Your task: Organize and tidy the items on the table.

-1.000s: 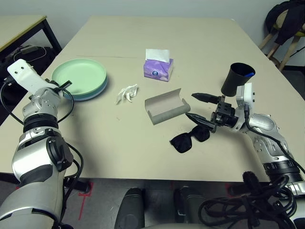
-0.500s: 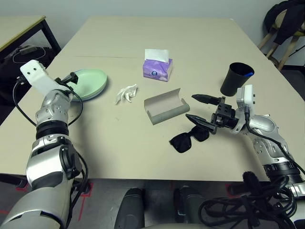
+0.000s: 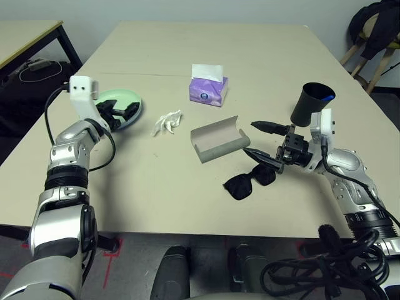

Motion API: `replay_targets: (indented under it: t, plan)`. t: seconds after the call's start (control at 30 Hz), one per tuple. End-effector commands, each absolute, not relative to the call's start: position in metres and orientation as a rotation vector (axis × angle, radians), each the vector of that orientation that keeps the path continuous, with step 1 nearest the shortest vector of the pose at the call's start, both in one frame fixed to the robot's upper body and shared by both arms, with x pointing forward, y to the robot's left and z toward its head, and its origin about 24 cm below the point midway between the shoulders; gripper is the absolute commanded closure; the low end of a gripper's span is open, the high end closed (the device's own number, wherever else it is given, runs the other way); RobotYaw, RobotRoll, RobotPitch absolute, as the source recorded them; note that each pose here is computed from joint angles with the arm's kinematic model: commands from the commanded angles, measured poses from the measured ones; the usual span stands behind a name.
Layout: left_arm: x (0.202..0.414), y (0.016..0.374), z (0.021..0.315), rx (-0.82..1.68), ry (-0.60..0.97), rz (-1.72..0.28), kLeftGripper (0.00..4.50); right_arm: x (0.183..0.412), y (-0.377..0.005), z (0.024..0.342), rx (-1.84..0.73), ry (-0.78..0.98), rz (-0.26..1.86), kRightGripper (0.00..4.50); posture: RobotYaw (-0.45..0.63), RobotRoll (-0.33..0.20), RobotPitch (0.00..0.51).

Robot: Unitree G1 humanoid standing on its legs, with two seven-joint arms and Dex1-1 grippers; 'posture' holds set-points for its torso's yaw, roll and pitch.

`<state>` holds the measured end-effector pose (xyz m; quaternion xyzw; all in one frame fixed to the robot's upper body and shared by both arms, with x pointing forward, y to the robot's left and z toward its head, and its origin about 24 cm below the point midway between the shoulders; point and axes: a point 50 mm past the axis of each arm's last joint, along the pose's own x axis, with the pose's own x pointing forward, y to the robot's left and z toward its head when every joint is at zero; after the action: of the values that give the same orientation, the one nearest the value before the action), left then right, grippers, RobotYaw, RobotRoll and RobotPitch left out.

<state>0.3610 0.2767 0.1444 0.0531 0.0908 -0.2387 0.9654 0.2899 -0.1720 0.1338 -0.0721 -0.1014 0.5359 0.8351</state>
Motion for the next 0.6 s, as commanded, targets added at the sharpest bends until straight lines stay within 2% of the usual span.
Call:
replay_targets:
  t: [0.03,0.17,0.6]
  plan:
    - [0.361,0.272,0.141,0.172,0.230,-0.574,0.03,0.288,-0.179,0.134,-0.181,-0.190,1.098,0.00,0.06,0.000,0.082]
    - [0.365,0.256,0.139,0.202,0.219,-0.680,0.03,0.290,-0.188,0.124,-0.203,-0.073,1.010,0.00,0.04,0.000,0.082]
    - [0.371,0.233,0.121,0.353,0.272,-0.764,0.03,0.290,-0.183,0.128,-0.178,-0.073,1.000,0.00,0.04,0.000,0.088]
